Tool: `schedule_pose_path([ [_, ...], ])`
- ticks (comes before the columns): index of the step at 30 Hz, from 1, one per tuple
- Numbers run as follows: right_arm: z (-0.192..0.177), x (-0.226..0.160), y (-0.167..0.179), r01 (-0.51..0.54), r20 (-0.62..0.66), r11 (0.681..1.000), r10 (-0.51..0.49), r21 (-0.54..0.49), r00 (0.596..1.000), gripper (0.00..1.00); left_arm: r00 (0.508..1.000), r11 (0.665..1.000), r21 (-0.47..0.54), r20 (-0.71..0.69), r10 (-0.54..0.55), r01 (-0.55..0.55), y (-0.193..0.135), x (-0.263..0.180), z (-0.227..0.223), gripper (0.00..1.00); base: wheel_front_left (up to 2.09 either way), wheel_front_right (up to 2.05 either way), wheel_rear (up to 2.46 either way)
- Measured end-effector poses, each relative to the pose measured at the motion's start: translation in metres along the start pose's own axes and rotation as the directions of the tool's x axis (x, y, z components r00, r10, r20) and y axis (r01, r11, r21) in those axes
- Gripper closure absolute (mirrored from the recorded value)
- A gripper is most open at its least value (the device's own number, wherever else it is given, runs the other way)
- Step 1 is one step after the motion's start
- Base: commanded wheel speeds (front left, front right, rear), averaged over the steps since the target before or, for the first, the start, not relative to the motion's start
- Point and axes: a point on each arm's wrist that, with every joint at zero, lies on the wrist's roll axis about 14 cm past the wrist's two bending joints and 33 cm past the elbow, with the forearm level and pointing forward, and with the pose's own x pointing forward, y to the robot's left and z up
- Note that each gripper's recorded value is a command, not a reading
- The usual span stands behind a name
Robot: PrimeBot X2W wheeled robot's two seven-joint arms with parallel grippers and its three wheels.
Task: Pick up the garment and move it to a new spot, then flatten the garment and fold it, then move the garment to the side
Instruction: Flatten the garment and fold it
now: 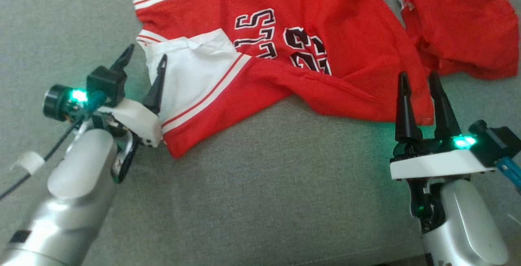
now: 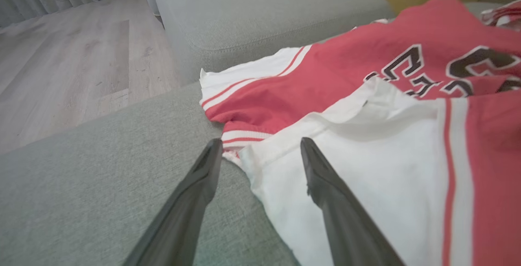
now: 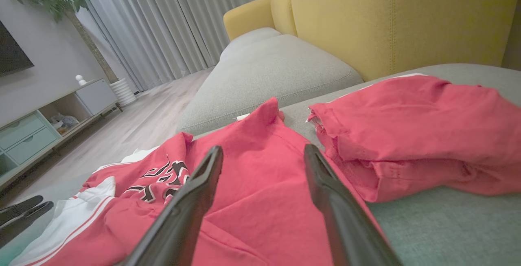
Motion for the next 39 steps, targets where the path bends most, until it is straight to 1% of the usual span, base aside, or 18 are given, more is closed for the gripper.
schedule_pose_path([
  [4, -0.004, -0.001, -0.006, 0.018, -0.011, 1.000, -0.018, 0.002, 1.000, 0.00, 0.998, 1.000, 0.022, -0.062, -0.008, 0.010, 0.005, 0.010, -0.014, 0.00, 0.00, 0.00, 0.00],
  [11, -0.005, 0.000, -0.011, 0.030, -0.014, 1.000, -0.030, -0.002, 0.999, 0.00, 0.996, 0.999, 0.030, -0.088, -0.022, 0.024, 0.006, 0.019, -0.021, 0.00, 0.00, 0.00, 0.00],
  [12, -0.004, 0.000, -0.011, 0.030, -0.013, 1.000, -0.030, -0.003, 0.999, 0.00, 0.995, 0.999, 0.030, -0.092, -0.027, 0.030, 0.005, 0.020, -0.022, 0.21, 0.00, 0.00, 0.00],
  [13, -0.004, 0.001, -0.011, 0.030, -0.012, 1.000, -0.030, -0.003, 0.999, 0.00, 0.995, 0.999, 0.028, -0.097, -0.035, 0.038, 0.004, 0.020, -0.024, 0.89, 0.00, 0.00, 0.00],
  [14, -0.004, 0.001, -0.011, 0.029, -0.010, 1.000, -0.029, -0.003, 1.000, 0.00, 0.994, 0.999, 0.028, -0.098, -0.044, 0.047, 0.002, 0.020, -0.024, 1.00, 0.00, 0.00, 0.00],
  [19, -0.003, 0.002, -0.010, 0.026, -0.008, 1.000, -0.026, -0.002, 1.000, 0.00, 0.994, 0.998, -0.009, -0.091, -0.058, 0.057, -0.002, 0.021, -0.021, 1.00, 0.00, 0.00, 0.00],
  [22, -0.003, 0.002, -0.009, 0.025, -0.010, 1.000, -0.025, -0.001, 1.000, 0.00, 0.996, 0.999, -0.007, -0.072, -0.052, 0.052, -0.001, 0.019, -0.018, 1.00, 0.00, 0.00, 0.00],
  [28, 0.002, 0.000, -0.005, 0.016, 0.002, 1.000, -0.016, 0.001, 1.000, 0.00, 0.998, 0.999, 0.031, 0.050, -0.040, 0.038, 0.003, 0.014, 0.012, 1.00, 0.00, 0.00, 0.00],
  [31, 0.007, -0.001, -0.002, 0.009, 0.015, 1.000, -0.009, 0.002, 1.000, 0.00, 0.989, 0.996, 0.091, 0.147, -0.022, 0.008, 0.014, 0.011, 0.045, 1.00, 0.00, 0.00, 0.00],
  [33, 0.010, -0.002, 0.000, 0.003, 0.022, 1.000, -0.003, 0.002, 1.000, 0.00, 0.974, 0.992, 0.123, 0.228, -0.004, -0.025, 0.026, 0.008, 0.078, 1.00, 0.00, 0.00, 0.00],
  [36, 0.015, -0.003, 0.003, -0.004, 0.033, 1.000, 0.004, 0.003, 0.999, 0.00, 0.930, 0.982, 0.165, 0.368, 0.026, -0.093, 0.044, -0.003, 0.134, 1.00, 0.00, 0.00, 0.00],
  [39, 0.017, -0.004, 0.006, -0.015, 0.039, 1.000, 0.014, 0.005, 0.999, 0.00, 0.864, 0.967, 0.214, 0.503, 0.013, -0.139, 0.048, -0.023, 0.188, 1.00, 0.00, 0.00, 0.00],
])
